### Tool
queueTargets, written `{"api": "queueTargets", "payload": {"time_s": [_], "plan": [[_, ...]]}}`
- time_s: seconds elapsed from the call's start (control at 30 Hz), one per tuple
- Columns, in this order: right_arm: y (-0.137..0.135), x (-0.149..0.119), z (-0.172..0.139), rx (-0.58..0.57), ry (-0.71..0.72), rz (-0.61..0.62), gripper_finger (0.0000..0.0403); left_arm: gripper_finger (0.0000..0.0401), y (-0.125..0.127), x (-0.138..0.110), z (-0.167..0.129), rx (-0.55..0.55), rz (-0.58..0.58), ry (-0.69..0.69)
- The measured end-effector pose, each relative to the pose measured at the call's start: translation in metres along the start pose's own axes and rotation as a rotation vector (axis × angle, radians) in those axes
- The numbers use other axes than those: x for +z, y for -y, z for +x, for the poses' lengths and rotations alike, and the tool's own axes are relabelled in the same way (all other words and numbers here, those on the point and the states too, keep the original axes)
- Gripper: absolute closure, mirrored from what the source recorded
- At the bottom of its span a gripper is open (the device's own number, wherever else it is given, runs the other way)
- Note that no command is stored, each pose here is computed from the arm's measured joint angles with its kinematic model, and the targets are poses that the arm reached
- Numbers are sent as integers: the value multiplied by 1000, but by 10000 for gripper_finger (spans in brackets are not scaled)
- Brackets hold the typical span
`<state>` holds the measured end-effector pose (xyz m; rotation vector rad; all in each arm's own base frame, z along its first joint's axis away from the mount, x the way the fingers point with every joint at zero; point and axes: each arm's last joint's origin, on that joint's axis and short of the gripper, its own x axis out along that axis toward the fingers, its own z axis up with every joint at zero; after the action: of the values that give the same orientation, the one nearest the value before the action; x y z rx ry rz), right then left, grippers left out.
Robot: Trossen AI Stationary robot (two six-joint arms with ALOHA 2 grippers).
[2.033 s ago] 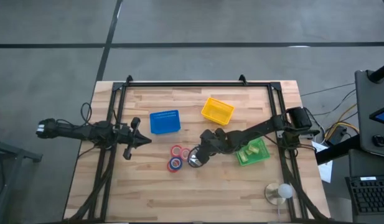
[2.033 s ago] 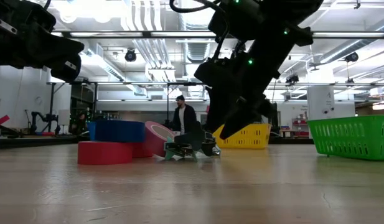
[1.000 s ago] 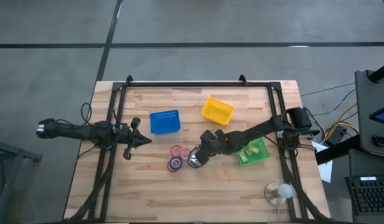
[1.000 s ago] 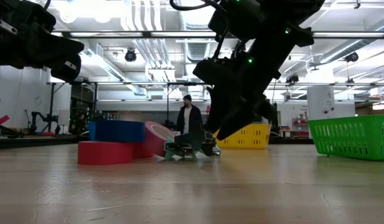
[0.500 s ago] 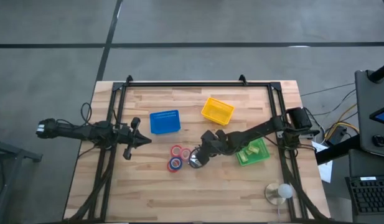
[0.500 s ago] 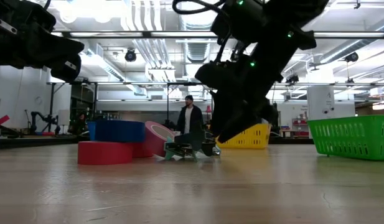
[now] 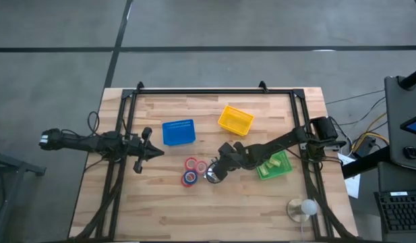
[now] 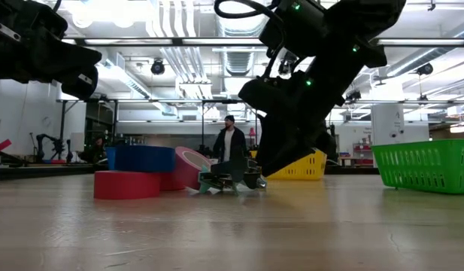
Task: Pick and place Stapler, Stapler remover, tape
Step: Put the top blue staple remover into the yellow bin
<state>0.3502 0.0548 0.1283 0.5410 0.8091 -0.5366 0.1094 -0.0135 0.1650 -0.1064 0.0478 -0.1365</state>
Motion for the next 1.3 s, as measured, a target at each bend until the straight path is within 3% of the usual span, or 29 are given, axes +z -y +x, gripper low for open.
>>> {"api": "queueTargets", "payload": {"time_s": [0.33,0.6,0.87,1.3], "plan": [[4,5,2,-6,5,-45,389,385,0,0,0,0,0,0],[6,10,2,-11,10,-82,394,385,0,0,0,0,0,0],[3,33,-6,-11,39,-119,394,385,0,0,0,0,0,0],[21,59,-29,-143,33,-158,394,385,0,-1,0,1,0,-13]]}}
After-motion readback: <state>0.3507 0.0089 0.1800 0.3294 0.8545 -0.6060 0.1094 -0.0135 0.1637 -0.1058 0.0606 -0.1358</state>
